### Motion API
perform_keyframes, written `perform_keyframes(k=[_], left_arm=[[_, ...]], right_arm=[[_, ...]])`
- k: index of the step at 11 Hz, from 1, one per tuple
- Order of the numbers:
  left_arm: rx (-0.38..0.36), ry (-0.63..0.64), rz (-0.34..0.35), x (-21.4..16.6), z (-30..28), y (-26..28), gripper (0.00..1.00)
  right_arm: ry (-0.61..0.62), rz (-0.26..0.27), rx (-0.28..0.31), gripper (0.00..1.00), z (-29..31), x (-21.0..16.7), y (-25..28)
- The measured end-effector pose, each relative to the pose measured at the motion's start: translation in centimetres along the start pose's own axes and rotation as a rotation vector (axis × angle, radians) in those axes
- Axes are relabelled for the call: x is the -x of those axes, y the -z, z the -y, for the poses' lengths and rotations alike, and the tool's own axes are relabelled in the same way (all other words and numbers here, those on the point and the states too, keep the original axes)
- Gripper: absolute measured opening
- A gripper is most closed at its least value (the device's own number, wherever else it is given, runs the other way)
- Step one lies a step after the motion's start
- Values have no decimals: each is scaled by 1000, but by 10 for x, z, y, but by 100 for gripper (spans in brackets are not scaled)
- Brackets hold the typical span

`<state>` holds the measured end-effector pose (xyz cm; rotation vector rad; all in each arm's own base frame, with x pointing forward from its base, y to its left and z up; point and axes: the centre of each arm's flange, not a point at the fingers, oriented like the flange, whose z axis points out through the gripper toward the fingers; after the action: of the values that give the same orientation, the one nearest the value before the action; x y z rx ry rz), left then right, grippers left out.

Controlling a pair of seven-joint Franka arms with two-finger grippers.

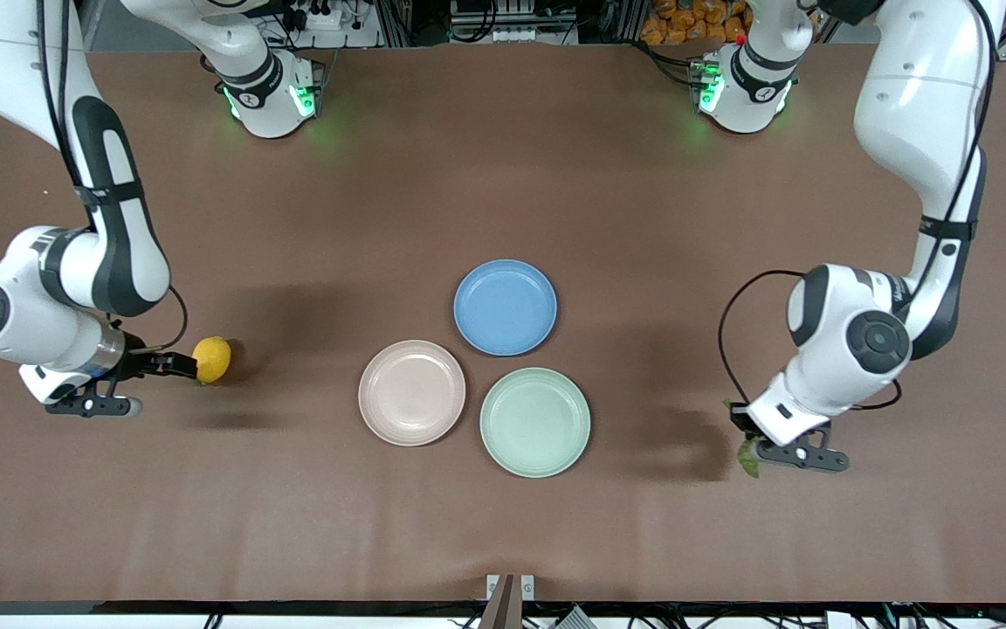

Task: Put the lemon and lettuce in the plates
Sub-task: 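Carry the lettuce to the green plate while the right gripper grasps the lemon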

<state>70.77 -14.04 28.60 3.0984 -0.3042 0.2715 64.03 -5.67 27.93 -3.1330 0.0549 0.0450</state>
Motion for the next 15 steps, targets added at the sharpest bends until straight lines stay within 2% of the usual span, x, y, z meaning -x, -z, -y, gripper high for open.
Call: perform_keyframes(k=[4,7,9,13,15], left_arm=[[67,-87,-20,0,-77,26,4],[116,-88,-17,4,-112,31,4],[139,-108,-17,11,-152,31,4],[202,-146,-105,25,-233,14,4],[227,-166,-123,35,-259,-10,4]], right_arm=[[-18,-10,3,100,2,6,-44],[-16,19,7,100,4,11,-66],[-33,4,0,100,3,16,-76],[-54,7,-3,100,2,33,-99],[-51,10,-4,100,5,33,-102]])
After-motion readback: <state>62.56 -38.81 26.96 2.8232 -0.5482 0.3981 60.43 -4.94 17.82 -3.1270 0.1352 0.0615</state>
